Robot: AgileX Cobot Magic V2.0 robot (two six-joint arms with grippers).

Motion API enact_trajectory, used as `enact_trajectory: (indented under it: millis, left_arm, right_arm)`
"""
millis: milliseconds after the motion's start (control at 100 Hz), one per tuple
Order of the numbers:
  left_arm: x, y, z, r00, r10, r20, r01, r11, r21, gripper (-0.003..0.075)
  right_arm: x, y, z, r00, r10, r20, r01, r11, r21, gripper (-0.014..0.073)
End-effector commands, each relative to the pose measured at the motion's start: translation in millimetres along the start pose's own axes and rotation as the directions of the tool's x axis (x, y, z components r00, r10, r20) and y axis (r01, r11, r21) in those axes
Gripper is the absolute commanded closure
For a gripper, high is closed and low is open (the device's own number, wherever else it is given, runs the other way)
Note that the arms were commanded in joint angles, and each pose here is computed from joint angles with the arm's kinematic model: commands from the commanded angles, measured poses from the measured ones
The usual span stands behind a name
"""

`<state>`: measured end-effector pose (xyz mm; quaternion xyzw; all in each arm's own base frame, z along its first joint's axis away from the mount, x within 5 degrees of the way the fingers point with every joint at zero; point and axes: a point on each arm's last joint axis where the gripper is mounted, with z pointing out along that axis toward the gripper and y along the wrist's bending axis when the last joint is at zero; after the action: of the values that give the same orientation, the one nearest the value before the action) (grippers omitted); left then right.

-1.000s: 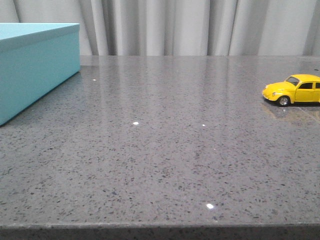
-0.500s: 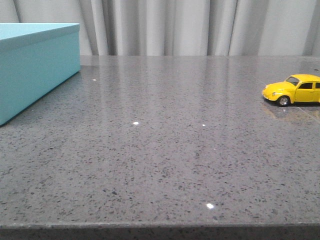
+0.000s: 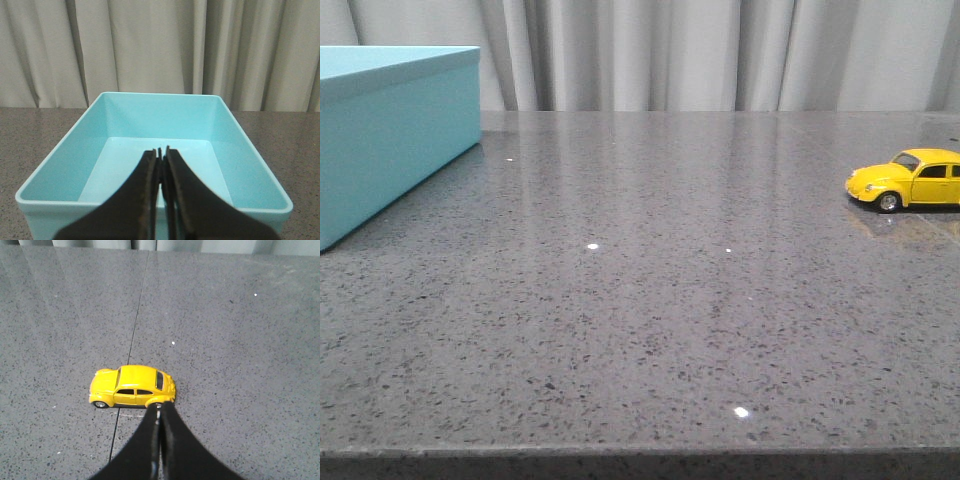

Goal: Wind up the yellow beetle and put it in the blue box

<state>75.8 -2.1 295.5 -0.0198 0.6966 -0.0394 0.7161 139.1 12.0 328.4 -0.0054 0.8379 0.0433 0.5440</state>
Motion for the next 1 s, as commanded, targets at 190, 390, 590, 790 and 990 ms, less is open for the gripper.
enact_trajectory:
  millis: [190, 390, 590, 790, 990]
  left_arm:
    - [-17.3, -1.3, 0.7, 0.996, -0.013, 0.091, 0.013, 1.000, 0.007, 0.0739]
    - [-18.4, -1.4, 0.6, 0.995, -0.013, 0.103, 0.012, 1.000, 0.008, 0.0739]
    - [-22.2, -1.5, 0.1, 0.989, -0.014, 0.144, 0.013, 1.000, 0.011, 0.0739]
    - [-23.2, -1.6, 0.0, 0.988, -0.014, 0.155, 0.013, 1.000, 0.011, 0.0739]
    - [-23.4, -1.6, -0.1, 0.987, -0.014, 0.158, 0.013, 1.000, 0.011, 0.0739]
  right_arm:
    - [-35.9, 3.1, 10.8, 0.999, 0.023, -0.035, -0.023, 1.000, -0.005, 0.0653]
    - [-62.8, 5.8, 41.5, 0.977, 0.031, -0.210, -0.031, 1.000, 0.002, 0.0573]
    - [-86.4, 9.3, 70.7, 0.937, 0.087, -0.337, -0.088, 0.996, 0.013, 0.0262]
    - [-96.8, 15.4, 100.3, 0.881, 0.105, -0.461, -0.105, 0.994, 0.025, 0.0172]
    - [-98.0, 28.4, 135.1, 0.823, 0.104, -0.558, -0.109, 0.994, 0.024, 0.0169]
